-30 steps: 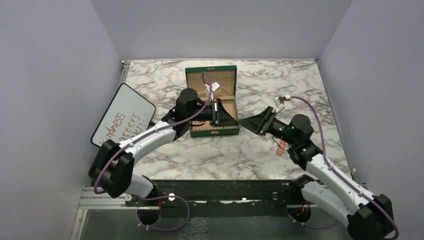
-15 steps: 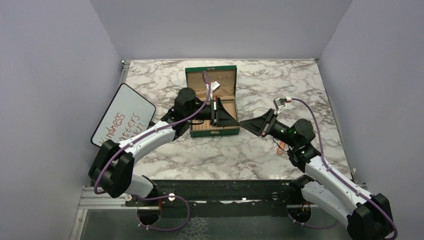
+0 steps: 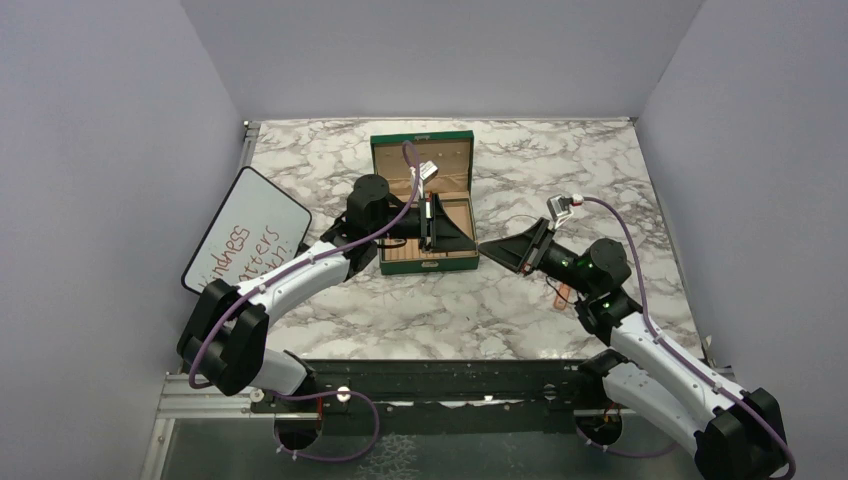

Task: Organize the mixed jewelry

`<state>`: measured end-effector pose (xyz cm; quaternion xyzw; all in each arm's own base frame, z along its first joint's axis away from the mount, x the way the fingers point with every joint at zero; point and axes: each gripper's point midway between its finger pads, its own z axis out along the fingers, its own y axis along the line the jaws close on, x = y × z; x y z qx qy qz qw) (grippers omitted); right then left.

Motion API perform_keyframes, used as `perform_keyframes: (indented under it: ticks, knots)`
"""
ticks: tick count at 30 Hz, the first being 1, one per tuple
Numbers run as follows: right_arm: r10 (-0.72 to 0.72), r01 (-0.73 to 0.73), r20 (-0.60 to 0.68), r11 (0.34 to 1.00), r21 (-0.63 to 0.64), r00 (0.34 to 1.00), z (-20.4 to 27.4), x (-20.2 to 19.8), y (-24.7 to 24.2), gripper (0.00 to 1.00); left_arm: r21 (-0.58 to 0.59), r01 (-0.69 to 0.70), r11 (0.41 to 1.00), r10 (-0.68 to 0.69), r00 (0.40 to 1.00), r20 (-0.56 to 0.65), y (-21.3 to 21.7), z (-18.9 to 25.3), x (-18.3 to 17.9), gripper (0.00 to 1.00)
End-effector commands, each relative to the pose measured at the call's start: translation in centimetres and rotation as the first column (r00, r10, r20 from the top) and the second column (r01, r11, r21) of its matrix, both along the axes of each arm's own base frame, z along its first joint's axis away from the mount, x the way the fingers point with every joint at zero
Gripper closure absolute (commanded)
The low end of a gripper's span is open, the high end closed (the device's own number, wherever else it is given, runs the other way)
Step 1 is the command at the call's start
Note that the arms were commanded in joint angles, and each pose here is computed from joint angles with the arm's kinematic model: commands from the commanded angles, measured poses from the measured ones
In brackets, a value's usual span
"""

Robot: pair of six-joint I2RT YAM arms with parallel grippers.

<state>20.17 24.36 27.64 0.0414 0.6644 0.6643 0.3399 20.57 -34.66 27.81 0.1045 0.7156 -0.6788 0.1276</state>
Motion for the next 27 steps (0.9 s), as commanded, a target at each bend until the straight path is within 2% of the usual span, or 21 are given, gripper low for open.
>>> perform_keyframes:
  ticks: [1, 6, 18, 23, 27]
  knots:
    - [-0.016, 0.016, 0.055, 1.0, 0.0, 0.998, 1.6, 0.1, -0.2, 0.65, -0.024, 0.012, 1.0, -0.011, 0.999, 0.036, 0.7, 0.8, -0.3, 1.0]
    - [-0.024, 0.025, 0.054, 1.0, -0.004, 0.998, 1.7, 0.3, -0.2, 0.72, -0.025, 0.014, 1.0, -0.013, 0.999, 0.043, 0.7, 0.9, -0.3, 1.0]
    - [-0.032, 0.034, 0.055, 0.999, -0.036, 0.998, 1.2, 1.4, 0.2, 0.71, -0.021, 0.026, 0.999, -0.025, 0.999, 0.04, 0.8, 0.6, -0.5, 1.0]
    - [-0.041, 0.042, 0.052, 0.999, -0.03, 0.998, 1.2, 1.5, 0.0, 0.77, -0.019, 0.025, 1.0, -0.024, 0.999, 0.034, 0.8, 0.4, -0.5, 1.0]
    - [-0.046, 0.048, 0.05, 0.998, -0.03, 0.998, 1.1, 1.6, 0.0, 0.77, -0.018, 0.024, 1.0, -0.024, 0.999, 0.034, 0.8, 0.4, -0.5, 1.0]
